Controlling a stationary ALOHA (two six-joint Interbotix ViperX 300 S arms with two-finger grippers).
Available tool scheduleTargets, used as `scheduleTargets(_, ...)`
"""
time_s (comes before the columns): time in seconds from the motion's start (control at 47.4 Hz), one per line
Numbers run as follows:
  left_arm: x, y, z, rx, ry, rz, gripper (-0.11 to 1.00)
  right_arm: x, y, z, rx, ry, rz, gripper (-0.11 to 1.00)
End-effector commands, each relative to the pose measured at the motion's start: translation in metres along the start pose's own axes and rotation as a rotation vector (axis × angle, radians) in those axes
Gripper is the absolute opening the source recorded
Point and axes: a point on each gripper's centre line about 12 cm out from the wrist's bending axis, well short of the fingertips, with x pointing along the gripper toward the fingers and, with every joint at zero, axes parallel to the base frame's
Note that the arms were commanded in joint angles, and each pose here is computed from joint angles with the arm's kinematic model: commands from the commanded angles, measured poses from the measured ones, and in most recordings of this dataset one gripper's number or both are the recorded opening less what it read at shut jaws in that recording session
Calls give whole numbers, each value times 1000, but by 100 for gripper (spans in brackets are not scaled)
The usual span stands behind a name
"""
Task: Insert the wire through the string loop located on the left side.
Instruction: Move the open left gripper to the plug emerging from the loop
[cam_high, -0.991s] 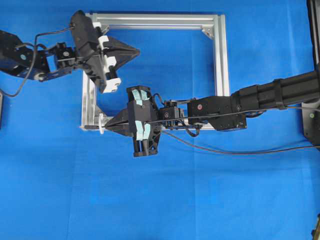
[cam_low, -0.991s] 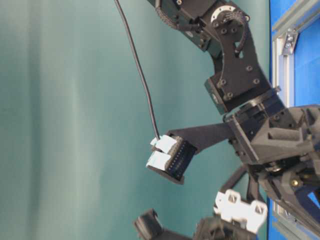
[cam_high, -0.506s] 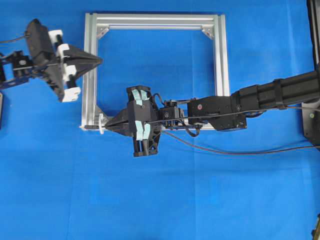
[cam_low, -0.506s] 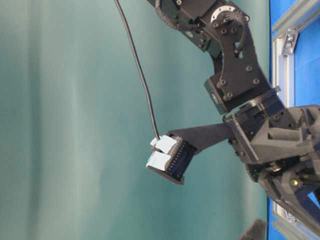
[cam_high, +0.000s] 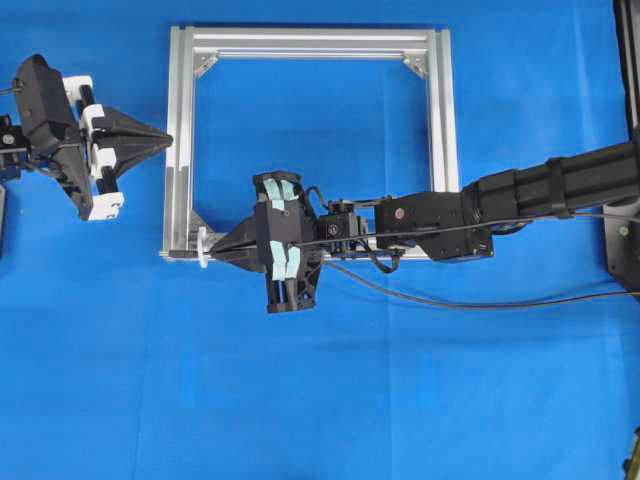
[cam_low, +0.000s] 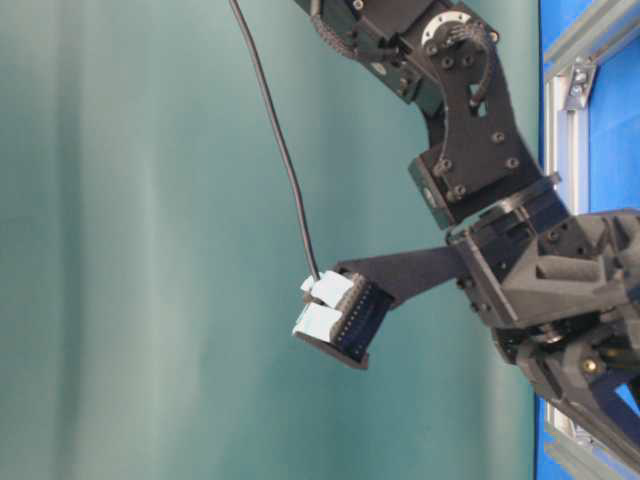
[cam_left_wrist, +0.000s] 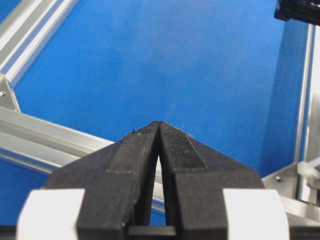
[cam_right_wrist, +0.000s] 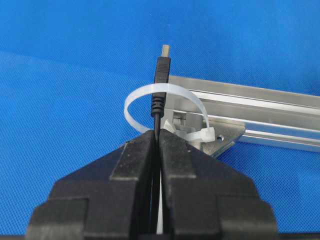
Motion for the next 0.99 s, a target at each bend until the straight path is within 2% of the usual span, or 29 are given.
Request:
scheduleTargets(0.0, 1, -5, 5, 6, -16, -21, 0, -2, 0, 17, 1, -44, 1, 0)
scheduleTargets(0.126, 0, -19, 6, 25, -18, -73, 0, -2, 0, 17, 1, -43, 0, 0)
scheduleTargets(0.379, -11, -76, -1, 108, -8, -300, 0, -2, 0, 17, 1, -42, 0, 0)
scheduleTargets(0.527, -18, -99, -4, 141, -7, -391, 0, -2, 0, 17, 1, -45, 0, 0)
scheduleTargets(0.59, -18, -103, -4, 147, -4, -406, 0, -2, 0, 17, 1, -45, 0, 0)
scheduleTargets(0.97, -10, -107, -4, 162, 33, -403, 0, -2, 0, 17, 1, -45, 0, 0)
